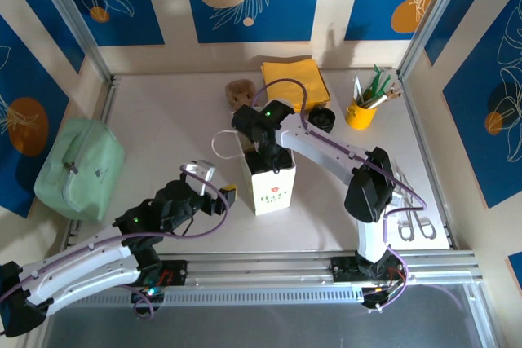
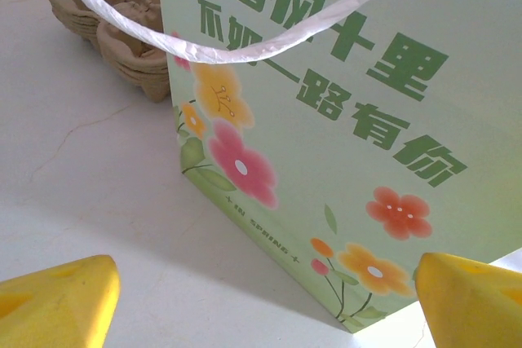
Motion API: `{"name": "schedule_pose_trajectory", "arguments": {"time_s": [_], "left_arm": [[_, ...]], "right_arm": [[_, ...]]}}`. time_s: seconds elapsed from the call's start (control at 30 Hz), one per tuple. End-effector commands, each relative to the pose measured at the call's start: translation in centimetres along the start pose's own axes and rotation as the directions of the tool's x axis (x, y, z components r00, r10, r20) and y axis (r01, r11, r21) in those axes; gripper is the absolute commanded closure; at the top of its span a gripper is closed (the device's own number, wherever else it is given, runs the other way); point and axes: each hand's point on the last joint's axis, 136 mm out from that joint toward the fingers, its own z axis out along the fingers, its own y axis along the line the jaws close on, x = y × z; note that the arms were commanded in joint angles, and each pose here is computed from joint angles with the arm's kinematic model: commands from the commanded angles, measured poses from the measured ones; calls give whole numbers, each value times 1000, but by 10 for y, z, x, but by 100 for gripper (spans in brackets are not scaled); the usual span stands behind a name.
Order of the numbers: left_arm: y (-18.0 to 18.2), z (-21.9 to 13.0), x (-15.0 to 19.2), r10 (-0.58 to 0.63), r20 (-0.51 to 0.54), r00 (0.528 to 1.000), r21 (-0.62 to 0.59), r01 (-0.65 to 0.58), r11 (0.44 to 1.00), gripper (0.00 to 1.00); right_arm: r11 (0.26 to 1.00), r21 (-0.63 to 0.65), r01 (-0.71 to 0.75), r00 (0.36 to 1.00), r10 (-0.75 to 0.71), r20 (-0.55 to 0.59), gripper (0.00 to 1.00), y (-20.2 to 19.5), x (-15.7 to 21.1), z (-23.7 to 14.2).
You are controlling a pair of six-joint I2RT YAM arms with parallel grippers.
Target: Pack the takeout coffee
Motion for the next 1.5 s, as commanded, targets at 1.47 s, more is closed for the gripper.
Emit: {"name": "schedule_pose_trajectory", "arguments": {"time_s": [1.47], "left_arm": [[-1, 0, -4, 4, 23, 1000, -1, -4, 1000, 6]], "right_arm": [[1000, -13, 4, 999, -4, -48, 38, 6, 1, 7]]}}
